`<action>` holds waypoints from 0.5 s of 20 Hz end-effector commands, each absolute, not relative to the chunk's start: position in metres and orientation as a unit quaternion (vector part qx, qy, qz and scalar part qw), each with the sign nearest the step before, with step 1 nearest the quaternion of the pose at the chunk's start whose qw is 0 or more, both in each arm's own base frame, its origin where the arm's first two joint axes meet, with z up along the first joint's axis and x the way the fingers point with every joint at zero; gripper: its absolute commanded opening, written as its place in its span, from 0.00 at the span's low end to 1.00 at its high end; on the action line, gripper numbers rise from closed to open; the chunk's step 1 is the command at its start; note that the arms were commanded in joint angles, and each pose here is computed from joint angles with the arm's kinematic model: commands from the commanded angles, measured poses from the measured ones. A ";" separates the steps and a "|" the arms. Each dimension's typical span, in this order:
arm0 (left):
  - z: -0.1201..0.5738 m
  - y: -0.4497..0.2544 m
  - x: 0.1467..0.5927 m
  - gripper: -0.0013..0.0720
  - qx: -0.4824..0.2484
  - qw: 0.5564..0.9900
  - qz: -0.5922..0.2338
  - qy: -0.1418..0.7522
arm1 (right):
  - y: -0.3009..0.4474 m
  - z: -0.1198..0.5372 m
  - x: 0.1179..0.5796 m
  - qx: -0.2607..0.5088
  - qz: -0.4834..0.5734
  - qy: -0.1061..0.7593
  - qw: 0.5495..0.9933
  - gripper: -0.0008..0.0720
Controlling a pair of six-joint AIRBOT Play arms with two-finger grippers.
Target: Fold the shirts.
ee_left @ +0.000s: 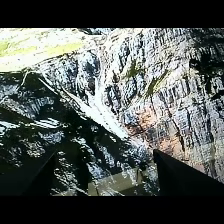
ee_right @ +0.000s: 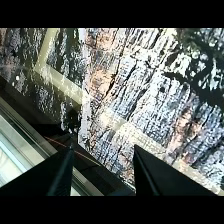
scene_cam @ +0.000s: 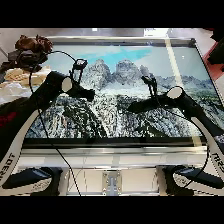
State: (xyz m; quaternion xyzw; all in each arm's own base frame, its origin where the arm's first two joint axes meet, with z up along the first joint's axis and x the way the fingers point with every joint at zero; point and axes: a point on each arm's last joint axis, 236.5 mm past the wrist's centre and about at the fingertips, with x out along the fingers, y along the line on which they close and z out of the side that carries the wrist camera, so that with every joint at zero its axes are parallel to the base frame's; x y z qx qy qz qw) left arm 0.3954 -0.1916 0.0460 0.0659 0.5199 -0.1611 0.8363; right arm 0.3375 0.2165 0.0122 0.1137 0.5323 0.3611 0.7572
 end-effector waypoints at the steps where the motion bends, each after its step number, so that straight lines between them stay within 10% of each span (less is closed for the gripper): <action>1: 0.050 -0.200 0.400 0.97 0.050 0.843 -0.170 0.507 | 0.216 0.012 0.341 0.114 0.358 0.528 0.762 0.62; 10: 0.060 -0.201 0.417 0.97 0.045 0.864 -0.165 0.473 | 0.215 0.012 0.341 0.111 0.357 0.528 0.762 0.62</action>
